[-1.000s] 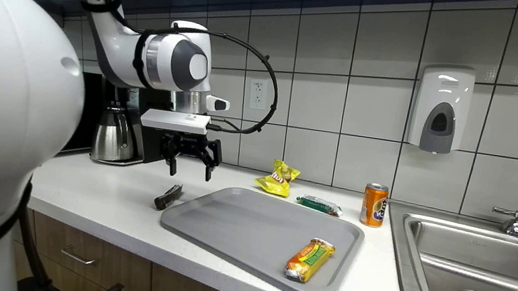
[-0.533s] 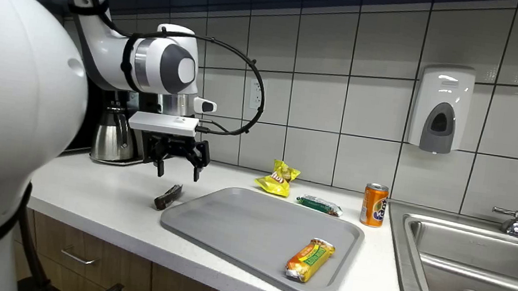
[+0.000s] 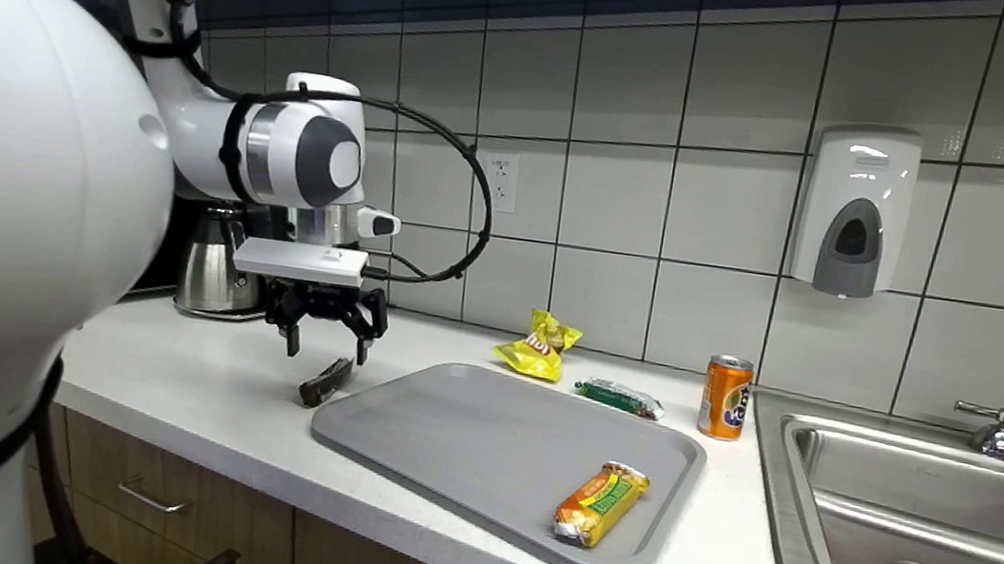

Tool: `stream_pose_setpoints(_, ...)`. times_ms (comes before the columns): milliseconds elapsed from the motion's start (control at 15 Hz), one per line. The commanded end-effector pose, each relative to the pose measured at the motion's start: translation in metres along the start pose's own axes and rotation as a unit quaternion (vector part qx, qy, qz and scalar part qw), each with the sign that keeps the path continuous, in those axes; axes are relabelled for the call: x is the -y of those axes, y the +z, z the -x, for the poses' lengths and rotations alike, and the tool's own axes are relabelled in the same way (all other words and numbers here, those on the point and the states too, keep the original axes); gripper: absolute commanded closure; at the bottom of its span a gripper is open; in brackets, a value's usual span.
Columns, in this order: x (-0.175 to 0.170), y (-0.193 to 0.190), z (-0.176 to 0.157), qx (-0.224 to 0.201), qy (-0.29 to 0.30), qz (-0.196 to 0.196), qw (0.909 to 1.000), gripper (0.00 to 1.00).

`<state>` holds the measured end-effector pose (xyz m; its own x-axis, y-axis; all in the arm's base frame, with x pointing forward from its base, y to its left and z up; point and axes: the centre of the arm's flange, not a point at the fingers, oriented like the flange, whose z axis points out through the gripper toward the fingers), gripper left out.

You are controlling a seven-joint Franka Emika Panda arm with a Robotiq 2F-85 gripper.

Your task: Pick up the orange rectangular object and put it on the gray tray, pick up the brown snickers chocolate bar and put it on the gray tray, pick up the green rectangular object and put it on the gray tray

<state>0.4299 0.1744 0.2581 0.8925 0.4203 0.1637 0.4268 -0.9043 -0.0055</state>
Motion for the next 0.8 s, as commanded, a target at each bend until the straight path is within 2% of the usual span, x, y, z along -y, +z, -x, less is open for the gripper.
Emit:
stream_pose_setpoints(0,0.008,0.017,-0.015,-0.005,-0.001,-0.001,1.0,0.0)
stream_pose_setpoints(733,0.015,0.04,-0.033,0.006,-0.006,-0.004,1.0,0.0)
